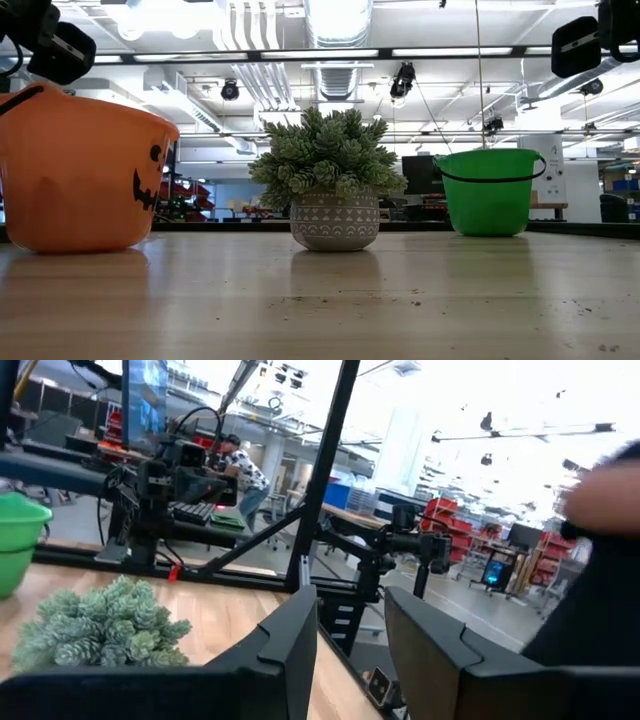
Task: Sort candy
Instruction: Return to Home Position
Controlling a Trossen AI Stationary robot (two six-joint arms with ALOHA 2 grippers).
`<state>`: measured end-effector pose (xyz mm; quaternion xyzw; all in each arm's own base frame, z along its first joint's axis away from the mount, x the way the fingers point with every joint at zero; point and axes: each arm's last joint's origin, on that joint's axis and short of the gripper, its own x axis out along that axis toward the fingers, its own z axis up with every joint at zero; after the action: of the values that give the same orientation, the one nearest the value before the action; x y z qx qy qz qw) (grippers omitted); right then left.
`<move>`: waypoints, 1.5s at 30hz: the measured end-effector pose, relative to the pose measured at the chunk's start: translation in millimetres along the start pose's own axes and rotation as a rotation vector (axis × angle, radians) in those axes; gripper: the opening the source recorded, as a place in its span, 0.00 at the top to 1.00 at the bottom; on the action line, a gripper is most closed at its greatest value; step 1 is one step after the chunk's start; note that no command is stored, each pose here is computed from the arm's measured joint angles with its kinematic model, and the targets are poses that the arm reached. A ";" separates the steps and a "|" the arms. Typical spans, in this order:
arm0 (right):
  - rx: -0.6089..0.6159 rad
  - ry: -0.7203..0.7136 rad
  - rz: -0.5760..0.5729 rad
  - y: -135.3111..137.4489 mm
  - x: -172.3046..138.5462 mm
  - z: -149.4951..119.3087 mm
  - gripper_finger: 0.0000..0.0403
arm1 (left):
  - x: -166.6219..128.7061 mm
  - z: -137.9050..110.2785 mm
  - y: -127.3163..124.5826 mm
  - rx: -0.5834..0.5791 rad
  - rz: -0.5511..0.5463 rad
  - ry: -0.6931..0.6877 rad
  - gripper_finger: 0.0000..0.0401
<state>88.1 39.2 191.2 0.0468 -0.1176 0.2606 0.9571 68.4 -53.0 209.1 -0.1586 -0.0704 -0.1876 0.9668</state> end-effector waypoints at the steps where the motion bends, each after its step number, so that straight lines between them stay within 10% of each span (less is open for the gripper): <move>1: 0.000 0.000 0.000 0.0 0.0 0.0 0.81 | 0.0 0.0 0.0 -0.017 0.000 0.000 0.74; 45: 0.002 0.000 -0.001 0.0 0.0 0.0 0.80 | 0.6 -2.6 0.6 -0.049 0.007 0.020 0.74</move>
<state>88.1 39.2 191.2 0.0478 -0.1175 0.2603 0.9572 69.4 -53.5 206.6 -0.1807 -0.0554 -0.1876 0.9639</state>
